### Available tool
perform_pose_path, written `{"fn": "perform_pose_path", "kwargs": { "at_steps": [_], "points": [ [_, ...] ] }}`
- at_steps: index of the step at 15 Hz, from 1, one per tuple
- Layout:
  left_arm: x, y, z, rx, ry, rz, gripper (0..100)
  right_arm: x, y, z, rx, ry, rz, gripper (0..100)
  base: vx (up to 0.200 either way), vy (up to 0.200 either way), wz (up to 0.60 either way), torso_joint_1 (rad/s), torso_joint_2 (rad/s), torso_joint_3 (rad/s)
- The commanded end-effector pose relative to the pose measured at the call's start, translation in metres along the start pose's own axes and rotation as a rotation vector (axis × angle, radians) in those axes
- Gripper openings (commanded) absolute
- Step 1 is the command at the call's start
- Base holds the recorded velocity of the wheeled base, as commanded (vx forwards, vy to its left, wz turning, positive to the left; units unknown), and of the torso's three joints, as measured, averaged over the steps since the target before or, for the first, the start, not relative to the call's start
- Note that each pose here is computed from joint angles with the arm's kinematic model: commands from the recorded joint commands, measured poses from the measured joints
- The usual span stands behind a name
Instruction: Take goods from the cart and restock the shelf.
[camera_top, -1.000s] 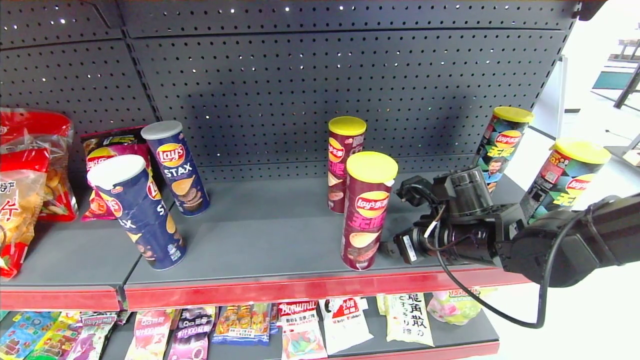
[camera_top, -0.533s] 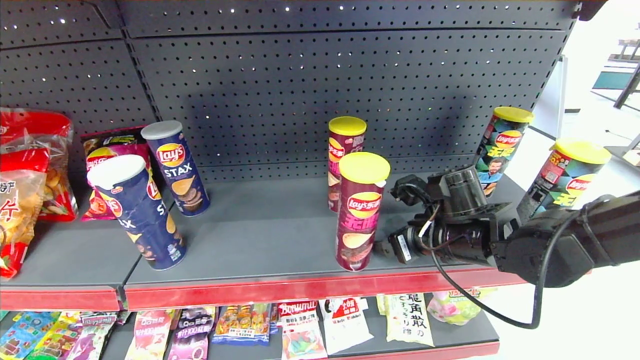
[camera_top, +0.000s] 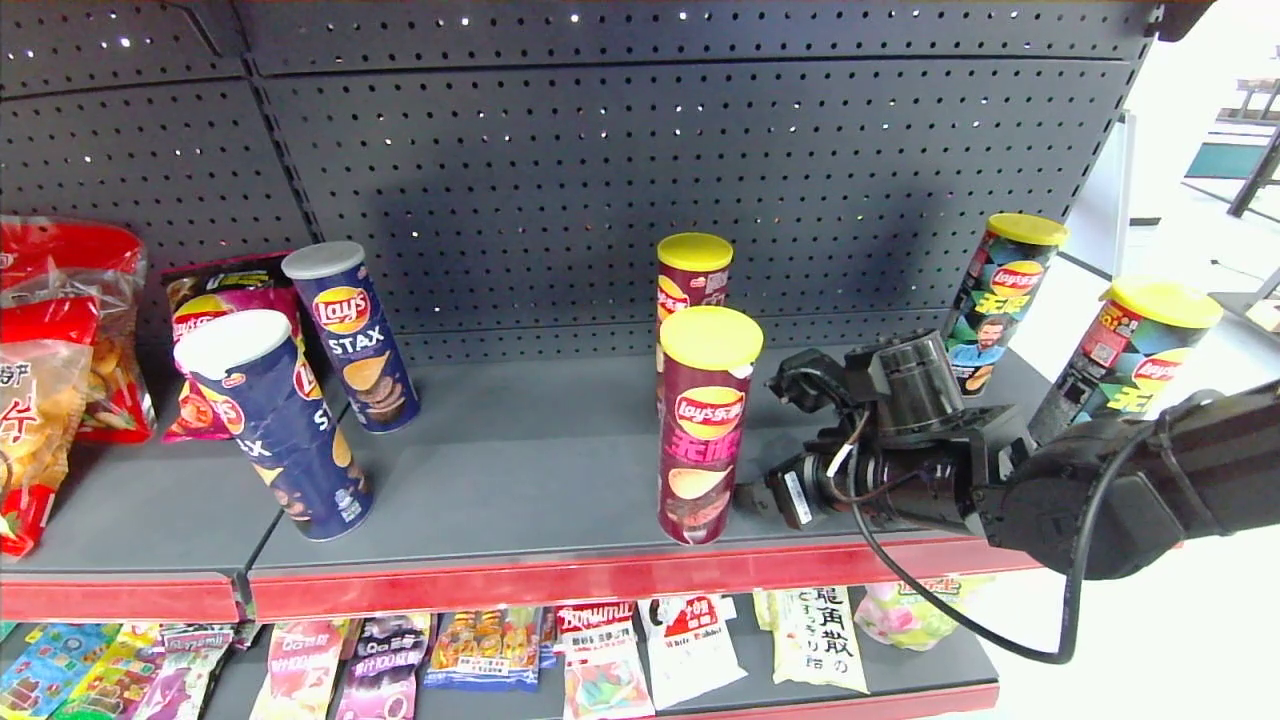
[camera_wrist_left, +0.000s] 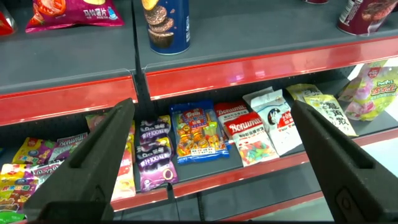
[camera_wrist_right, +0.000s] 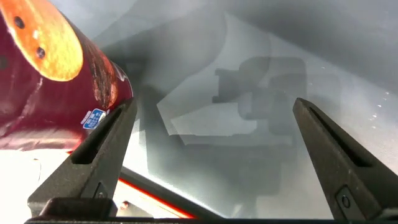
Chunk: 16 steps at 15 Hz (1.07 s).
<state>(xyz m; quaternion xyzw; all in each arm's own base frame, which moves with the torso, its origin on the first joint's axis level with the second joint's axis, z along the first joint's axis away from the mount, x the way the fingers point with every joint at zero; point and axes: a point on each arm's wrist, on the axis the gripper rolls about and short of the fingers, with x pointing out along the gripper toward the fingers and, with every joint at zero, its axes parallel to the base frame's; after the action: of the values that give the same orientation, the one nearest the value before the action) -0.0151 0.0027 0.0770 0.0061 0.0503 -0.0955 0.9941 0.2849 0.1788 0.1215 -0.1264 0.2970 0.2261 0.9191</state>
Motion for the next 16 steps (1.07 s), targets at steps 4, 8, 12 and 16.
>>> {"fn": "perform_pose_path", "kwargs": {
  "at_steps": [4,8,12,16],
  "points": [
    [0.0,0.0,0.0,0.0,0.001,0.0,100,-0.001,0.004,0.001,-0.007,-0.003,0.008,100,0.0,0.0,0.0,0.0,0.0,0.0],
    [0.0,0.0,0.0,0.0,0.001,0.0,100,-0.004,0.0,-0.005,0.006,0.011,0.0,100,0.0,0.0,0.0,0.0,0.0,0.0],
    [0.0,0.0,0.0,0.0,0.001,0.0,100,-0.064,-0.013,-0.009,0.029,-0.074,-0.061,100,0.0,0.0,0.0,0.0,0.0,0.0],
    [0.0,0.0,0.0,0.0,0.0,0.0,100,-0.158,-0.019,-0.051,0.037,-0.211,-0.088,100,0.0,0.0,0.0,0.0,0.0,0.0]
  ]
}}
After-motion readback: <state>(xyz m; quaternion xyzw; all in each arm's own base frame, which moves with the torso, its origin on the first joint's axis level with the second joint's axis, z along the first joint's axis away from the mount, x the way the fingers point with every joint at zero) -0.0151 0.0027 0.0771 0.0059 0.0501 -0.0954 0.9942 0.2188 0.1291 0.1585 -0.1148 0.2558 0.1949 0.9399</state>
